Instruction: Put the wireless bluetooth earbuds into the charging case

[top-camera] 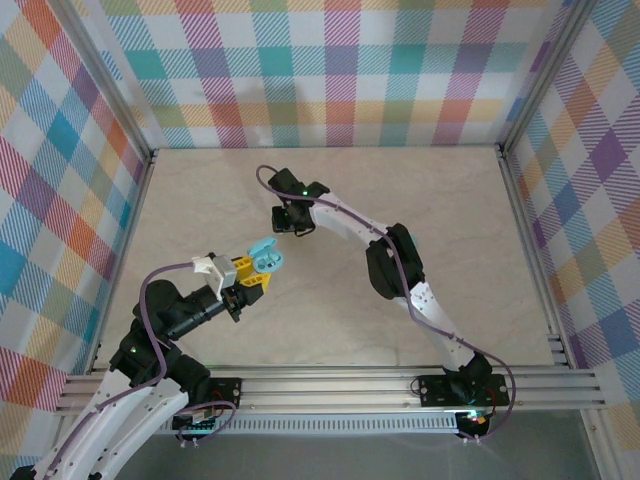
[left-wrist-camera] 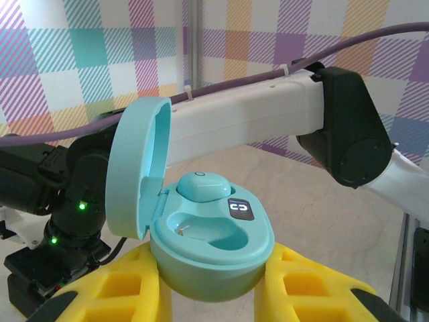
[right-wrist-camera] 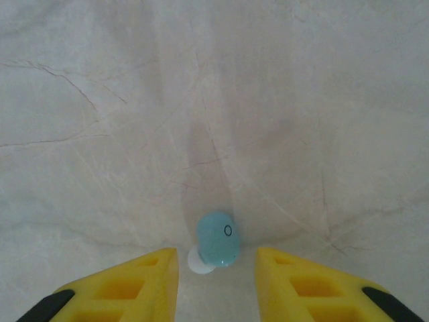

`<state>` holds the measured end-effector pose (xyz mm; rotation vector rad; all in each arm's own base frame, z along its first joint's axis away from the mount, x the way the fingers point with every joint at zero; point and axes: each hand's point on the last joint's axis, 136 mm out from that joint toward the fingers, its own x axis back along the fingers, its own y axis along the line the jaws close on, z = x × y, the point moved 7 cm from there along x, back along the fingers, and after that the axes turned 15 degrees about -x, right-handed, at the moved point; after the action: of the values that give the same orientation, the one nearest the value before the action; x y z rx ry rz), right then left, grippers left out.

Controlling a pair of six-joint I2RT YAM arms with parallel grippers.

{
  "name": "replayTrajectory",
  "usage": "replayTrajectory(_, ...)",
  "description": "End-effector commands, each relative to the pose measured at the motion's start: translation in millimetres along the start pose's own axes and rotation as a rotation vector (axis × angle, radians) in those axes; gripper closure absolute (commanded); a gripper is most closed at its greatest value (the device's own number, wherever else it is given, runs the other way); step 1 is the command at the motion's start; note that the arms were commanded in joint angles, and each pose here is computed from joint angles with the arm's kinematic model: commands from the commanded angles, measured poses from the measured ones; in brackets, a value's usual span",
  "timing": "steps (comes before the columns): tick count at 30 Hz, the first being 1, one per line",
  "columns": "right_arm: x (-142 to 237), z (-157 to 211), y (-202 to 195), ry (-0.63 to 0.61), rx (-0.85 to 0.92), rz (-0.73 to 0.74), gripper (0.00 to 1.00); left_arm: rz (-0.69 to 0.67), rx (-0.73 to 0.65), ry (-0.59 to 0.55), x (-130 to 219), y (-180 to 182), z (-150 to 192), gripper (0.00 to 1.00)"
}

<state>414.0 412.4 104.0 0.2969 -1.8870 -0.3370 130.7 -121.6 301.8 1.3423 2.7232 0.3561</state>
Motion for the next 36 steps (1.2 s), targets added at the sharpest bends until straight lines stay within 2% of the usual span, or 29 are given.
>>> replayTrajectory(1,-4.8,-3.6,2.6,-0.013,-0.011,-0.009,0.64,-0.015,0.003,-0.006,2.8,1.4,-2.5,0.90)
replayTrajectory(8,-14.8,3.2,-1.7,0.018,-0.009,0.004,0.65,-0.023,-0.004,0.003,4.4,2.0,-3.0,0.90)
replayTrajectory(17,-21.2,8.9,0.3,0.049,0.016,-0.011,0.76,-0.022,0.000,0.003,4.4,1.8,-2.8,0.90)
replayTrajectory(20,-18.2,11.4,4.9,0.078,0.035,-0.050,0.77,-0.021,0.000,0.009,5.5,1.2,-2.1,0.90)
replayTrajectory(28,20.4,8.3,1.9,0.058,0.076,-0.094,0.79,-0.028,-0.002,0.007,9.5,0.7,-3.5,0.90)
replayTrajectory(36,61.8,13.2,-18.1,0.042,0.074,-0.102,0.80,-0.036,0.012,0.014,10.6,0.2,0.2,0.90)
